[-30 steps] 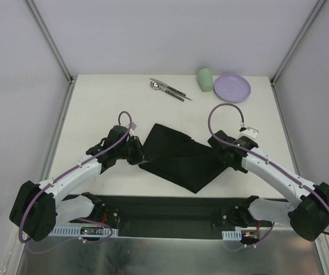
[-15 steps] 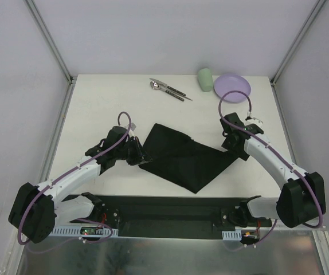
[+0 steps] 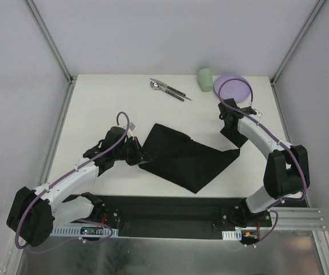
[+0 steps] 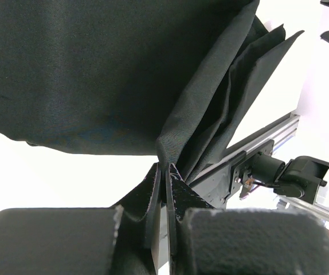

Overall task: Set the dinner table for one person
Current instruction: Flatten out the napkin at the center of the board.

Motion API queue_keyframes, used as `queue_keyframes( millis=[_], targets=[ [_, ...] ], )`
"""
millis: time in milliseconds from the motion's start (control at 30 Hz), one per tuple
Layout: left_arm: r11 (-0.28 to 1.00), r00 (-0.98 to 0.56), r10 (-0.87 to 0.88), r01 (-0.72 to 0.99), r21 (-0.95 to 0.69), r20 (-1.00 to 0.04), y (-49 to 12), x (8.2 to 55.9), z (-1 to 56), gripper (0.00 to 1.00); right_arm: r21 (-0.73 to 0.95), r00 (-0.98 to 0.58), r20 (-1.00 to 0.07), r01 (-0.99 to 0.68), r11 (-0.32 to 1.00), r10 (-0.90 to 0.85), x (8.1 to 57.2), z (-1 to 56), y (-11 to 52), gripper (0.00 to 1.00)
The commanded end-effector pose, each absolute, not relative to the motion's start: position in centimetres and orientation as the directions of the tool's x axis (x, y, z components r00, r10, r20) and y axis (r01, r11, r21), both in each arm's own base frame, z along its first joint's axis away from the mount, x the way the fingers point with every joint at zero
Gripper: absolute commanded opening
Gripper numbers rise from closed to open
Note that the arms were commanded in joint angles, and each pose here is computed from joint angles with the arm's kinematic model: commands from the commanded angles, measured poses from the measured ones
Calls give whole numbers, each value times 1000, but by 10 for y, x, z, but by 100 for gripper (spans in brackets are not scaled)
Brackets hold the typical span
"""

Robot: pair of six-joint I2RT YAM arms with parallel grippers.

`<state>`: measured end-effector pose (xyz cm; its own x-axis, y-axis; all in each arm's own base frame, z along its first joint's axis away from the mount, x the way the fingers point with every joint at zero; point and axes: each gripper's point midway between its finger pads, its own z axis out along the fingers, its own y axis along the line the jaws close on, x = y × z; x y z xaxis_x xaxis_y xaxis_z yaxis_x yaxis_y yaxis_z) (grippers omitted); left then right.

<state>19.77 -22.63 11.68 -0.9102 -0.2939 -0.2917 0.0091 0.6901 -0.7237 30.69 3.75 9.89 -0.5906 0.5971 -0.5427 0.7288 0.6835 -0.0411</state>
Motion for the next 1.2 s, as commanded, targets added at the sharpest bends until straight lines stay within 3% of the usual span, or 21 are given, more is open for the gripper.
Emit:
queue_keyframes(
  millis=[0, 600, 1167],
  targets=[
    [688, -905, -280, 43, -725, -320, -223, 196, 122, 0, -69, -507, -585, 809, 584, 633, 306, 110, 24, 62],
    [683, -910, -236, 94, -724, -341, -228, 197, 128, 0, -198, -527, -566, 833, 516, 634, 266, 74, 9, 62],
    [682, -907, -243, 92, -725, -344, -227, 198, 129, 0, -185, -554, -541, 812, 553, 633, 290, 64, 23, 60]
  ],
)
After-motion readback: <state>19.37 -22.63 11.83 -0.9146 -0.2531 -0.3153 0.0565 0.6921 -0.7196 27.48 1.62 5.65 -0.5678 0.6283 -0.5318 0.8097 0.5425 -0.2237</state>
